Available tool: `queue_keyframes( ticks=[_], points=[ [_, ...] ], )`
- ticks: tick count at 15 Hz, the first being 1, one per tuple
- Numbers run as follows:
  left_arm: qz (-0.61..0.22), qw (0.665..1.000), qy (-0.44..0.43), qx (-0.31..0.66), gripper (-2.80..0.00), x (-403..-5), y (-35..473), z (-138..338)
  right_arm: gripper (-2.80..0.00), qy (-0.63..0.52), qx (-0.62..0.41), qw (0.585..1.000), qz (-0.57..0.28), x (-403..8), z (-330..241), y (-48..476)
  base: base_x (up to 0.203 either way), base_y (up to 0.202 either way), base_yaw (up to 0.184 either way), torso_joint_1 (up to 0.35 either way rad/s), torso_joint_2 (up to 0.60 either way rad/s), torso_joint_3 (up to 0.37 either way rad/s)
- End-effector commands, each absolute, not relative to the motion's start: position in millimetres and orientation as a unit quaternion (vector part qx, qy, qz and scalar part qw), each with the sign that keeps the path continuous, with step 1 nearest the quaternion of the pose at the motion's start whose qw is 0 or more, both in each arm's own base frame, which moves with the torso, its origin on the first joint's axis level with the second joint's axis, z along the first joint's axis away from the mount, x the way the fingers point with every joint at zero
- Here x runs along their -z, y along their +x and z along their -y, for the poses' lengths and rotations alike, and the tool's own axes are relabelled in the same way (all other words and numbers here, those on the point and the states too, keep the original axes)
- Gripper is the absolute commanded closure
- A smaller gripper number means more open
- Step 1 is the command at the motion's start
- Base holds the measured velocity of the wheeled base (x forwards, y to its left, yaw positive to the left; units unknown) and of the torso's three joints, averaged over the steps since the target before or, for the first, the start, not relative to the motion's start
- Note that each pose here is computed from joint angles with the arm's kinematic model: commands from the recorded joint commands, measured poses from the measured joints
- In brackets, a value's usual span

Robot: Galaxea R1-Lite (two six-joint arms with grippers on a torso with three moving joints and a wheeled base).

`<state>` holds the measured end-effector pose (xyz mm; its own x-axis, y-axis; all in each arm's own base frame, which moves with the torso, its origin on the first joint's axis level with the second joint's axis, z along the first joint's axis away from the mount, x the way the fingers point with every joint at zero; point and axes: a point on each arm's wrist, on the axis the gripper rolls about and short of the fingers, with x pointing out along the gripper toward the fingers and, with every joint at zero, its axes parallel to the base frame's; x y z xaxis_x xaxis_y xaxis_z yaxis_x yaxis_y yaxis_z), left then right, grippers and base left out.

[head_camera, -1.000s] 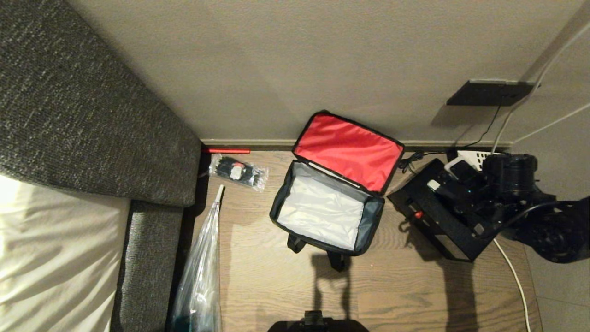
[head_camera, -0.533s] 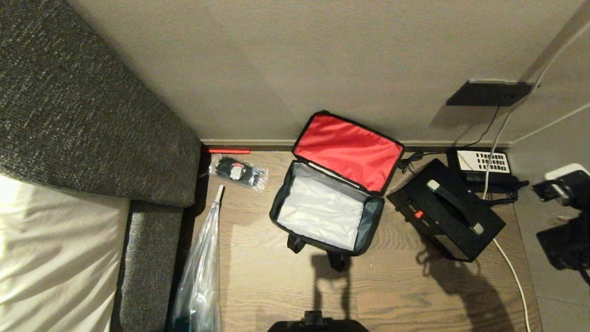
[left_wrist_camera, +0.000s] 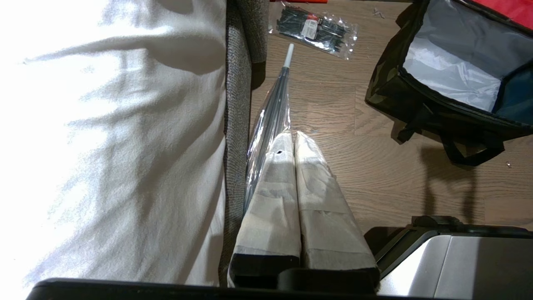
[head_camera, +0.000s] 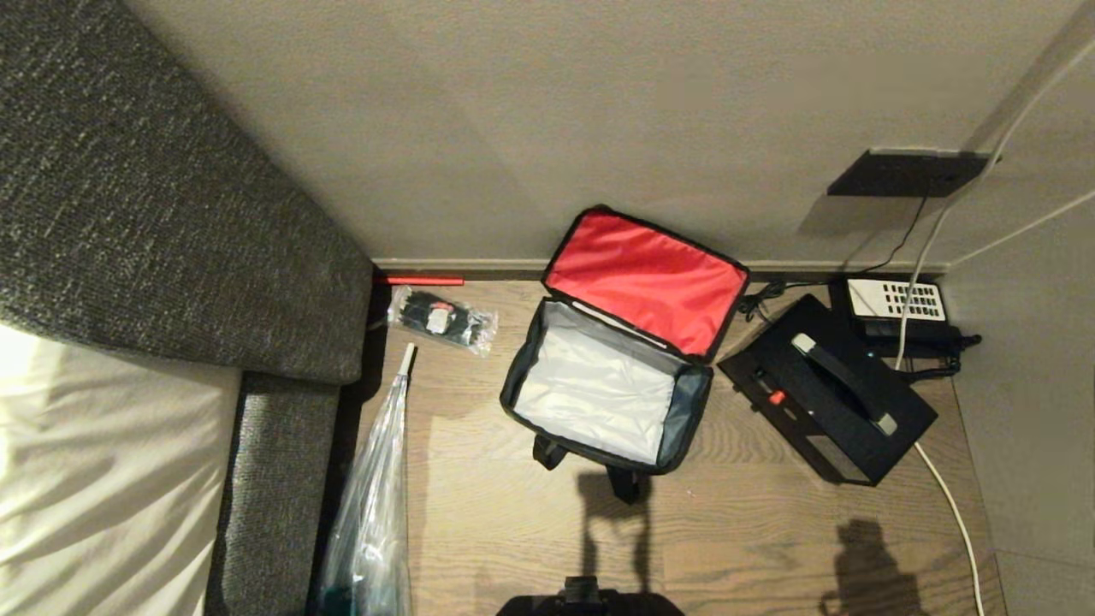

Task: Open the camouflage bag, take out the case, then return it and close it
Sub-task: Grip the handle again

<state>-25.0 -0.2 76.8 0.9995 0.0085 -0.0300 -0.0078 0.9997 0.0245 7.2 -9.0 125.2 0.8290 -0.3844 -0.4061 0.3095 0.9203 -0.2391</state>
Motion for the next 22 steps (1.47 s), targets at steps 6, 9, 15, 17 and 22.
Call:
queue_keyframes(
  ticks=[6,9,15,17,22],
  points=[
    [-0.016,1.000,0.012,-0.004,0.00,-76.8,-24.9,0.2,0.00,-0.022,0.002,0.998,-0.058,-82.1,0.1,-21.5,0.000,0.000,0.000,0.000,0.00,0.000],
    [-0.015,1.000,0.012,-0.004,0.00,-76.9,-24.9,0.2,0.00,0.007,0.001,0.999,-0.032,-75.9,0.1,-25.1,0.000,0.000,0.000,0.000,0.00,0.000],
    [-0.015,1.000,0.012,-0.004,0.00,-76.9,-24.9,0.2,0.00,-0.031,-0.003,0.999,-0.028,-75.4,0.0,-26.0,0.000,0.000,0.000,0.000,0.00,0.000],
    [-0.015,1.000,0.012,-0.004,0.00,-76.9,-24.9,0.2,0.00,-0.031,-0.003,0.999,-0.029,-75.4,0.0,-25.9,0.000,0.000,0.000,0.000,0.00,0.000],
    [-0.015,1.000,0.012,-0.004,0.00,-76.9,-24.9,0.2,0.00,-0.031,-0.002,0.999,-0.029,-75.4,0.0,-25.9,0.000,0.000,0.000,0.000,0.00,0.000]
  ],
)
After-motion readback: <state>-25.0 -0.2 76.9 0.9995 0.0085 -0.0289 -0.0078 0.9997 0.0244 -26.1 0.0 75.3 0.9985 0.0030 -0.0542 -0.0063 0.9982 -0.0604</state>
